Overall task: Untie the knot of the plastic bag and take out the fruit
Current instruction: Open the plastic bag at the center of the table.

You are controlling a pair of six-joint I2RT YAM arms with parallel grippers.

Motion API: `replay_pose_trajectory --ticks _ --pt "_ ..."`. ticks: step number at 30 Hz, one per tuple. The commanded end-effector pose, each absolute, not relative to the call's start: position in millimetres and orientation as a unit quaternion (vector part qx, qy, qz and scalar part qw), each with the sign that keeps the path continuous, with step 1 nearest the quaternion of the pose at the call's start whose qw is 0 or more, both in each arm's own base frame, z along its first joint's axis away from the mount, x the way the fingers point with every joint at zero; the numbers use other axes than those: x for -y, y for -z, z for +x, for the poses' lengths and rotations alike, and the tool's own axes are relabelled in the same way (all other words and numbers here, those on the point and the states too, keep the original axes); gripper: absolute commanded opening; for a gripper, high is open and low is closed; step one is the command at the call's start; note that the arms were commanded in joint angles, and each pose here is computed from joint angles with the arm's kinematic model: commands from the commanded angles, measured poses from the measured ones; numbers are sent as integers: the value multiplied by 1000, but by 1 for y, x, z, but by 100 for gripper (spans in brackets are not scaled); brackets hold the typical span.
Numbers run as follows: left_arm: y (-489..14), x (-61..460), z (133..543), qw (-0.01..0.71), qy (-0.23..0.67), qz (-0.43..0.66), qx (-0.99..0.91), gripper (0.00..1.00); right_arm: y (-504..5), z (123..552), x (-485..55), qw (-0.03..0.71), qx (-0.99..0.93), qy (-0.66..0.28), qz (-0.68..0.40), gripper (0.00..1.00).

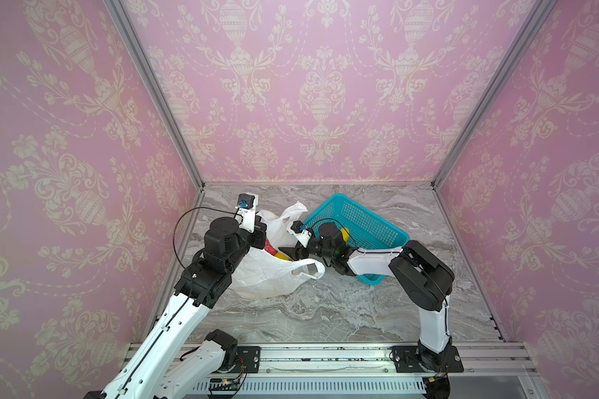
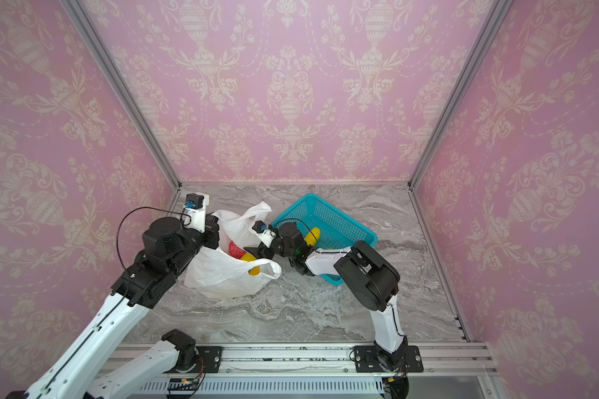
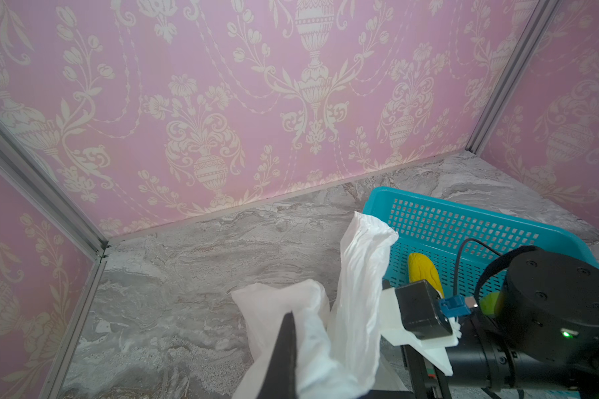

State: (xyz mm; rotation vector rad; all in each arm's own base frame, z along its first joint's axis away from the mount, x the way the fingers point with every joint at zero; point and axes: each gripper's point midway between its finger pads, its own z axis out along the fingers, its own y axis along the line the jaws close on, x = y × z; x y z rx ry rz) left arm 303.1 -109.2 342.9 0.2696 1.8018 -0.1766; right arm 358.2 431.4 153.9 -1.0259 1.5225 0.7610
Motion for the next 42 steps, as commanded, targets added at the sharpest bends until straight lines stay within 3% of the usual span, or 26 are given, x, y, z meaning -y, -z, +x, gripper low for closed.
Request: replay_pose_trajectory --ticks 1,17,20,26,32,42 --pt "-343 111 301 610 76 123 -779 0 -159 362 -433 561 -644 -304 -422 77" --pt "-349 108 298 614 74 122 -776 0 -182 380 -425 585 -660 -226 -412 75" --pt "-351 108 299 614 72 122 -776 0 -191 362 -420 565 -660 -228 -440 72" --pt "-356 111 300 612 77 125 -777 0 -175 304 -418 492 -659 -251 -510 56" --pt "-357 113 302 612 82 125 -777 0 -167 257 -425 444 -648 -281 -551 58" --pt "-362 113 301 612 83 124 -777 0 -135 227 -459 360 -645 -264 -621 55"
